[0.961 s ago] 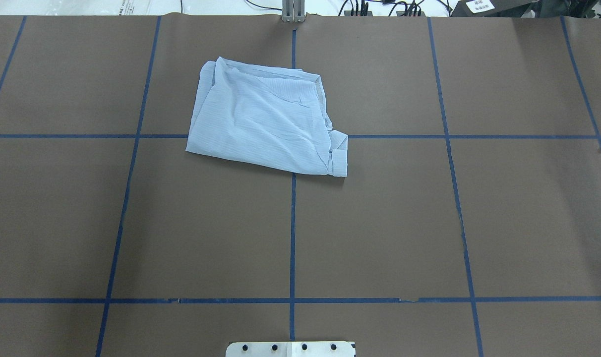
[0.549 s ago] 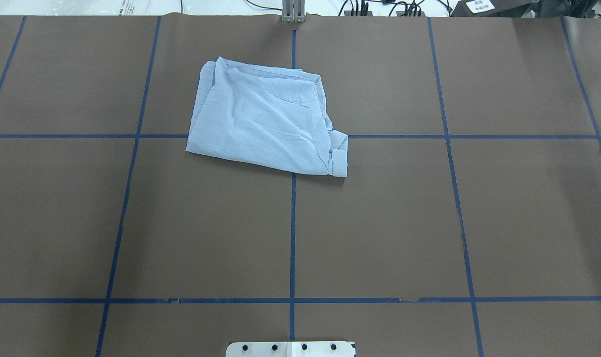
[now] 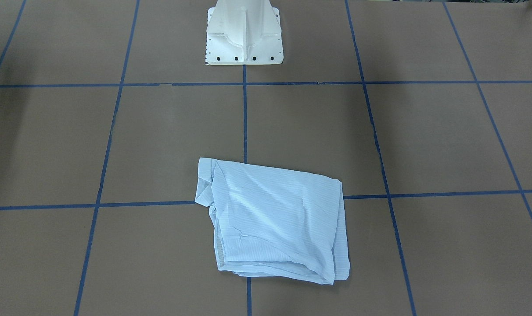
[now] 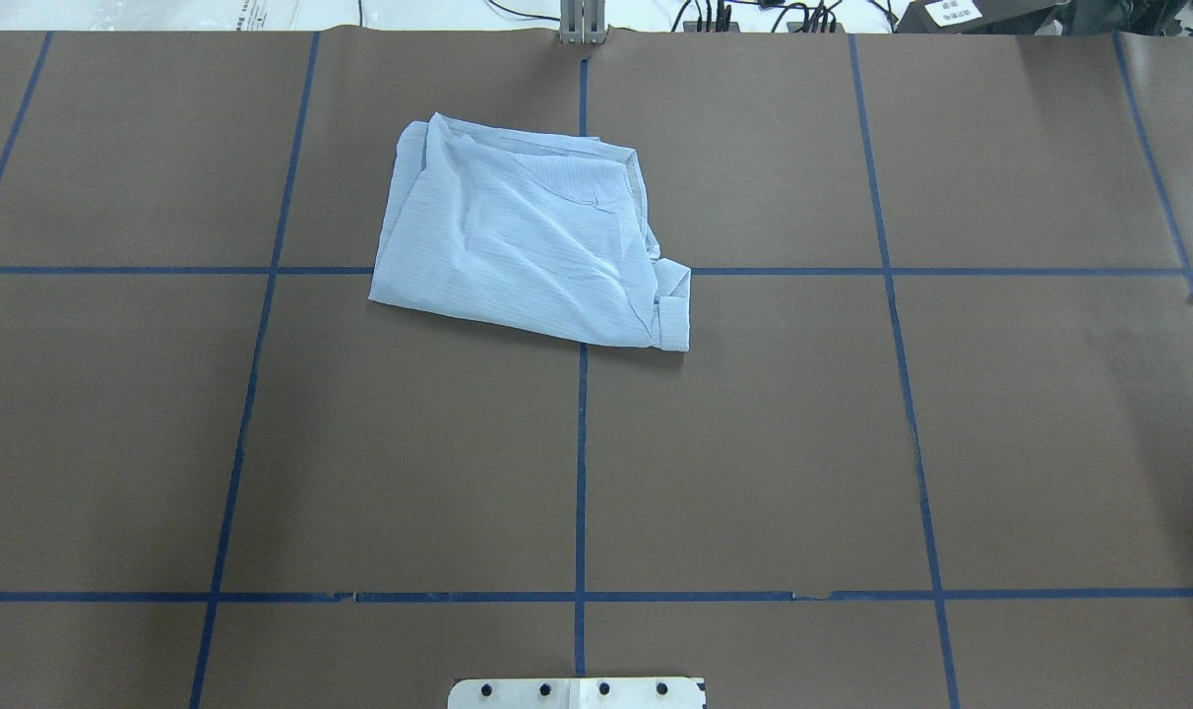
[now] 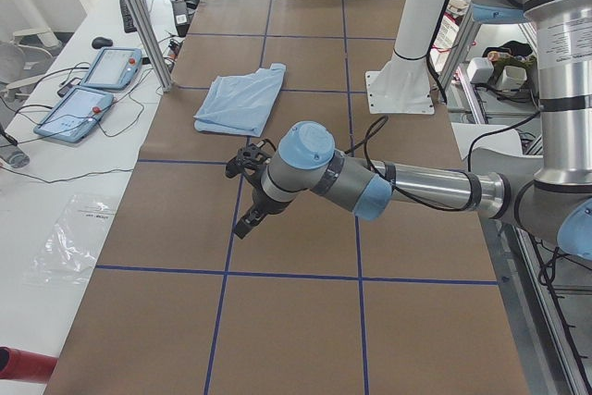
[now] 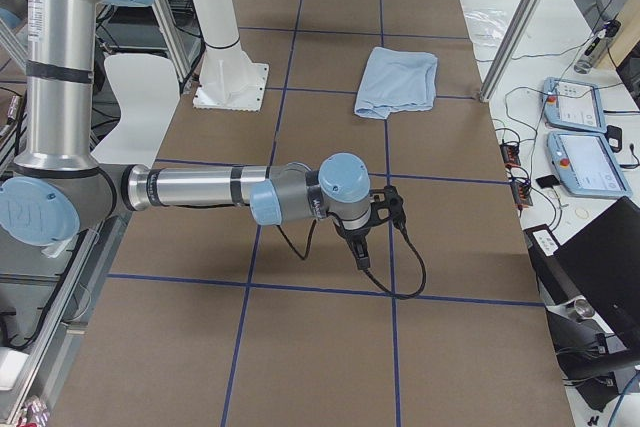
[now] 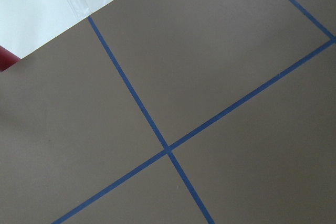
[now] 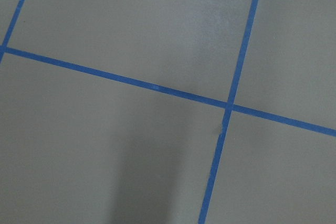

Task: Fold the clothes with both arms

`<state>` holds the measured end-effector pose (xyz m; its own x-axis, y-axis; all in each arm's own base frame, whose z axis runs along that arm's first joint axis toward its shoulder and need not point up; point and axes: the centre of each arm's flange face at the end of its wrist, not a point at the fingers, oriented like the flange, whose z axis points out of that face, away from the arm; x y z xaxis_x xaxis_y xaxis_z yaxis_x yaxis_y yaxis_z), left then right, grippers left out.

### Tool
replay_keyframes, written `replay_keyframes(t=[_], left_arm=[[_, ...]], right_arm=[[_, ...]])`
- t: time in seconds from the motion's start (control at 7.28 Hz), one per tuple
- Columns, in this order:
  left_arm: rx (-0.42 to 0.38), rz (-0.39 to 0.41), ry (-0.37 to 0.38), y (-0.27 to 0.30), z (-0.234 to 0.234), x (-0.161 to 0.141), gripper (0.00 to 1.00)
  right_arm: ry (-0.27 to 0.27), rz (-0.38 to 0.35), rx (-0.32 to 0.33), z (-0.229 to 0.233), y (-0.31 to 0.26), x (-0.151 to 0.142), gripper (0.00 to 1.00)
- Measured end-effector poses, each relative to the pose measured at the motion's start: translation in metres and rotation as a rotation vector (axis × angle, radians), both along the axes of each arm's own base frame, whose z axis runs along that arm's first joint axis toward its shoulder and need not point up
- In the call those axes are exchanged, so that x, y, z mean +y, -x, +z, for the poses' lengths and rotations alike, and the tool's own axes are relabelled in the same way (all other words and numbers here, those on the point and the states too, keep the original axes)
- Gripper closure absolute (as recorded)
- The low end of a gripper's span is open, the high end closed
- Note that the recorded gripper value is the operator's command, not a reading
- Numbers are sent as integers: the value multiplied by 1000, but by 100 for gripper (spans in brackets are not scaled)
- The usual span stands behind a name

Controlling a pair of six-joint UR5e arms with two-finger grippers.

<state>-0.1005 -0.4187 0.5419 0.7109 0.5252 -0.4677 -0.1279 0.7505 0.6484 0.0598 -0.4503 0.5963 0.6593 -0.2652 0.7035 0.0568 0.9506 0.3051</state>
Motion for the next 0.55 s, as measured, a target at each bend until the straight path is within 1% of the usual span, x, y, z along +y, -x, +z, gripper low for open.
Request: replay_keyframes(t=[0.27, 0.55], left_arm=[[3, 4, -8, 0, -3, 1, 0], [4, 4, -8, 0, -4, 2, 0]], right_arm=[[-51, -36, 50, 3, -2, 0, 0], [-75, -52, 78, 4, -4, -2, 0]])
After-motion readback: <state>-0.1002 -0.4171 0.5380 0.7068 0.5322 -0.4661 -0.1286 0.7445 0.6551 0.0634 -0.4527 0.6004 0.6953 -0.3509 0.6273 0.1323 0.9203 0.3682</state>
